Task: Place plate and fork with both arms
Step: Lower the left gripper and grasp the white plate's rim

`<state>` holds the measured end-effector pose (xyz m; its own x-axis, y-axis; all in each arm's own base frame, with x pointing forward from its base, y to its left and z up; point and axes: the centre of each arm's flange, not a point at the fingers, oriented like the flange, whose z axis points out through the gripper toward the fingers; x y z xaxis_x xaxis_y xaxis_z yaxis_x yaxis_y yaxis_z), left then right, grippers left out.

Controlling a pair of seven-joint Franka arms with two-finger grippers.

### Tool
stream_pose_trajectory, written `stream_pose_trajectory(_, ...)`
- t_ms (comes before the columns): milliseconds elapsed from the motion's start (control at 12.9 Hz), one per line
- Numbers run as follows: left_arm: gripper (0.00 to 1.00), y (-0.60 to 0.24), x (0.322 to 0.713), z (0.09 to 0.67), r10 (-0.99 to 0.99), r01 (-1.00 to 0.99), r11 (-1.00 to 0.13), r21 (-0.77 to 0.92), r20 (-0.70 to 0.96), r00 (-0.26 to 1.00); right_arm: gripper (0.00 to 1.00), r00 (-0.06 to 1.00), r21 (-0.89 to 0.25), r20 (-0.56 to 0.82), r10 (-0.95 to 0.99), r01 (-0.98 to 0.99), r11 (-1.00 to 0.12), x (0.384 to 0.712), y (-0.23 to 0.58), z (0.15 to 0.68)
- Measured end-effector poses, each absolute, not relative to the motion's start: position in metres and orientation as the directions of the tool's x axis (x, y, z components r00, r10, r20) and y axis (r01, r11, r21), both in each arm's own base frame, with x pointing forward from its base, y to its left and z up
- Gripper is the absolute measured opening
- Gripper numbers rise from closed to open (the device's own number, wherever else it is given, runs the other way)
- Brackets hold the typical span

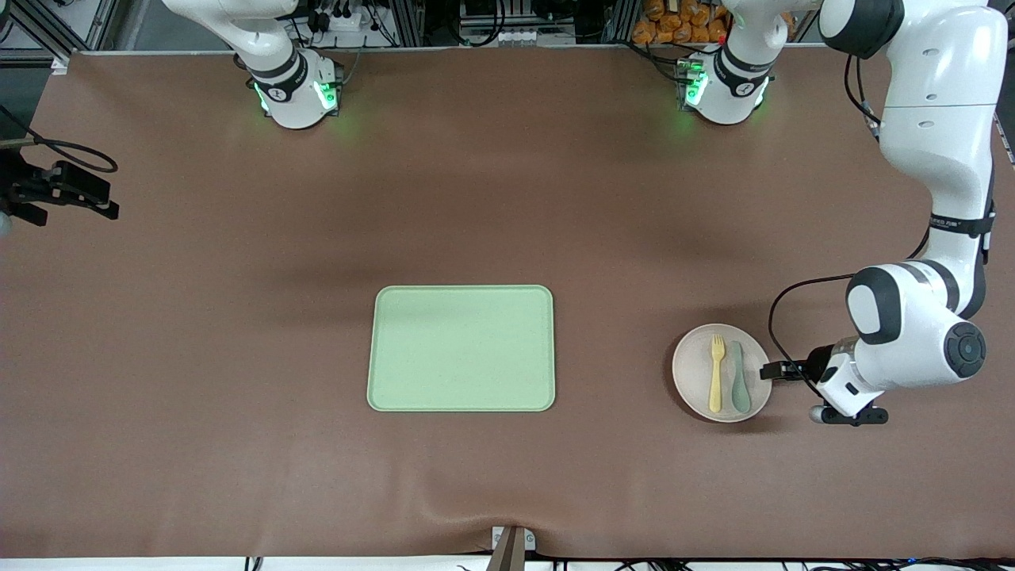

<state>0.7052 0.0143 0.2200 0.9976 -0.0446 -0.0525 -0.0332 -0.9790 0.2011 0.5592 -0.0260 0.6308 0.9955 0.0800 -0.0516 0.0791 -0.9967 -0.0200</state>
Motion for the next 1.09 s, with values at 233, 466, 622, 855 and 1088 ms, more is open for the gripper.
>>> stream_pose_trajectory(233,0.71,0.019,0.705,0.214,-0.093,-0.082,-0.976,0.203,-0.045,0.995,1.00,0.995,-0.020,-0.050,0.081,0.080,-0.997,0.559,-0.026,0.631)
stream_pose_trajectory(466,0.61,0.020,0.705,0.209,-0.102,-0.092,-0.975,0.202,-0.039,0.994,1.00,0.995,-0.020,-0.050,0.080,0.079,-0.997,0.559,-0.026,0.631)
stream_pose_trajectory(622,0.58,0.020,0.705,0.203,-0.111,-0.101,-0.973,0.207,-0.037,0.993,1.00,0.996,-0.020,-0.051,0.075,0.074,-0.997,0.559,-0.029,0.631)
stream_pose_trajectory(855,0.49,0.018,0.704,0.196,-0.113,-0.102,-0.971,0.217,-0.038,0.993,1.00,0.996,-0.019,-0.051,0.073,0.072,-0.997,0.559,-0.030,0.631)
stream_pose_trajectory(1088,0.41,0.016,0.706,0.194,-0.110,-0.101,-0.971,0.218,-0.027,0.994,1.00,0.996,-0.020,-0.053,0.073,0.072,-0.997,0.559,-0.030,0.631)
